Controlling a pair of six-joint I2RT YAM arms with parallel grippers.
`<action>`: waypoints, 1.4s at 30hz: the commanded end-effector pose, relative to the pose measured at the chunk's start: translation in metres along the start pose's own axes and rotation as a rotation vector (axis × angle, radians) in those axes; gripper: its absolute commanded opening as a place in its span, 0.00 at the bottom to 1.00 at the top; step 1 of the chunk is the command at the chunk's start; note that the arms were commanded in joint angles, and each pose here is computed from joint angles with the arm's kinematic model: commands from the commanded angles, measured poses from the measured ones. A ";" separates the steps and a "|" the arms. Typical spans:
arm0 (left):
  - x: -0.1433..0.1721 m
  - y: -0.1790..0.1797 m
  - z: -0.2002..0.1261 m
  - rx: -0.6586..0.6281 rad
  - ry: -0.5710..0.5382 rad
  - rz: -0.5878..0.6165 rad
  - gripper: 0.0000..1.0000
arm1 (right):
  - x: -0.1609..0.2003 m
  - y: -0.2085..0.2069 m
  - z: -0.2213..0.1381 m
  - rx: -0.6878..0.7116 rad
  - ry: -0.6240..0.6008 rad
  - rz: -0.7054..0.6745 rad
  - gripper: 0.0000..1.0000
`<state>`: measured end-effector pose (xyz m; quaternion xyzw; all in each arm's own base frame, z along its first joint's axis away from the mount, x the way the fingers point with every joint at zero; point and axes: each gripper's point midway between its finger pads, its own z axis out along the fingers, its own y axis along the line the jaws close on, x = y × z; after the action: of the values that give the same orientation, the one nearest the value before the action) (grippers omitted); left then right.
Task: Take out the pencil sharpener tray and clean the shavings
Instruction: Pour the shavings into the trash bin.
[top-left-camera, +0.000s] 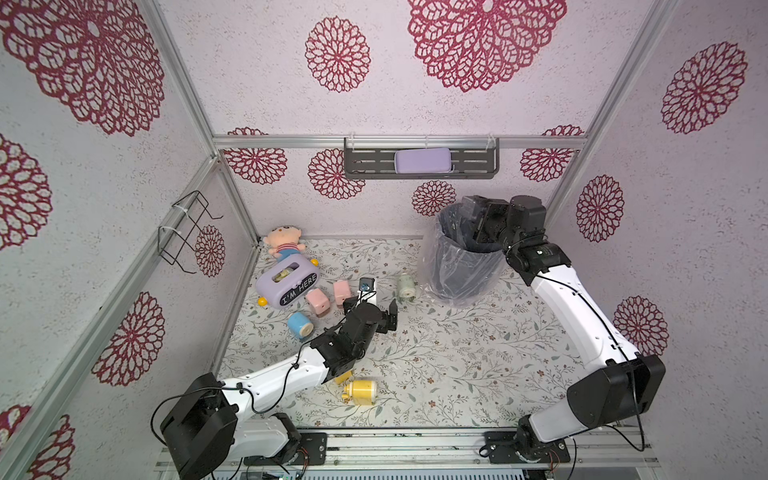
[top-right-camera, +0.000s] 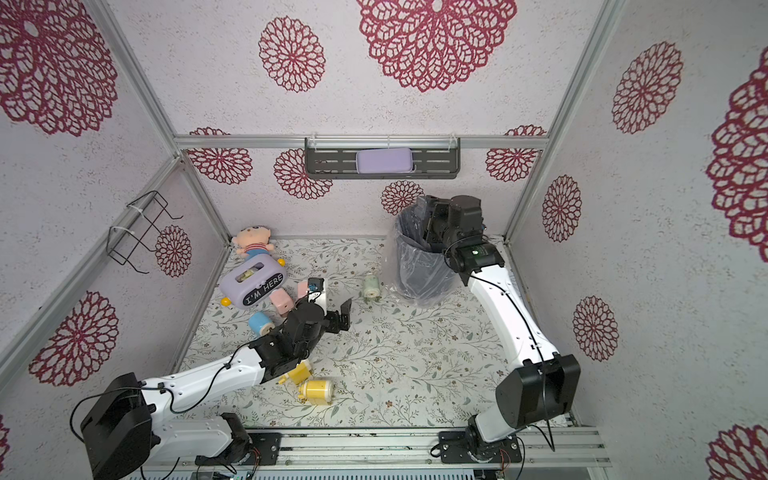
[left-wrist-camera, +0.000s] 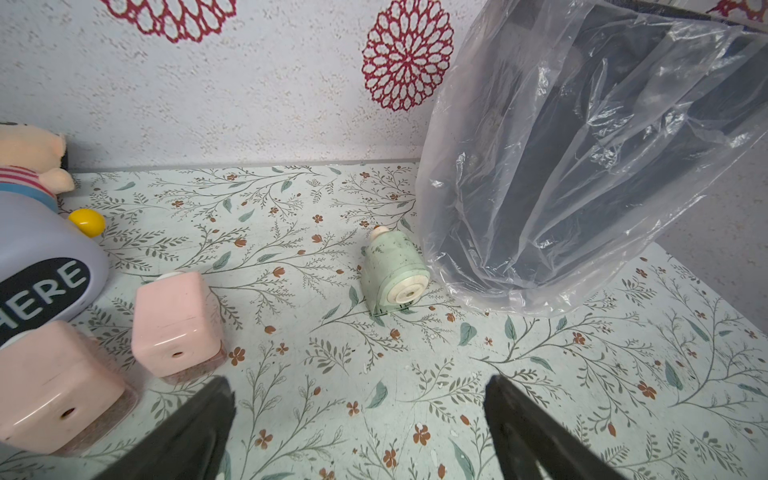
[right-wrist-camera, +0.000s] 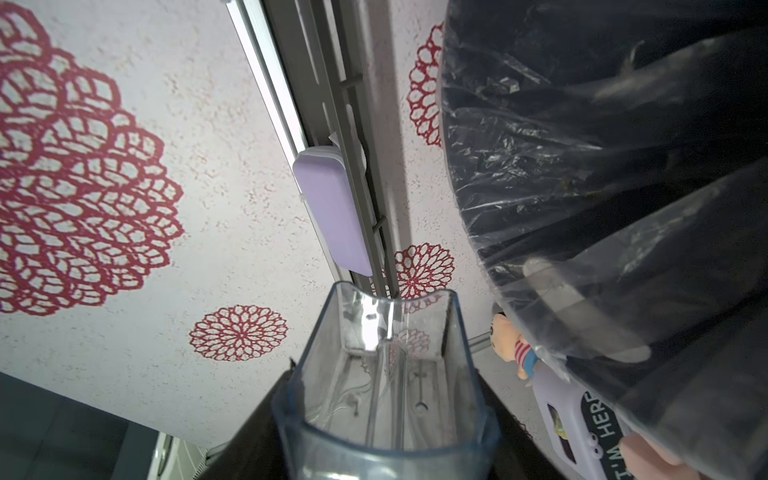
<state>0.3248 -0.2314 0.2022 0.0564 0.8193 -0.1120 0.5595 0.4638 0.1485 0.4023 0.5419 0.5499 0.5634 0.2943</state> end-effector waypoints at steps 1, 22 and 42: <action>0.000 -0.004 0.000 0.007 -0.014 0.005 0.97 | 0.007 0.042 -0.028 -0.169 -0.040 0.141 0.41; -0.004 -0.001 -0.004 -0.002 -0.027 0.004 0.97 | -0.017 0.000 -0.032 -0.094 -0.143 0.164 0.41; -0.004 -0.004 -0.005 0.020 -0.029 0.003 0.97 | -0.015 0.009 -0.035 -0.086 -0.092 -0.024 0.42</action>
<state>0.3248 -0.2312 0.2024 0.0565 0.8170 -0.1110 0.5631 0.4438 0.1231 0.3799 0.6017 0.4943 0.5465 0.3082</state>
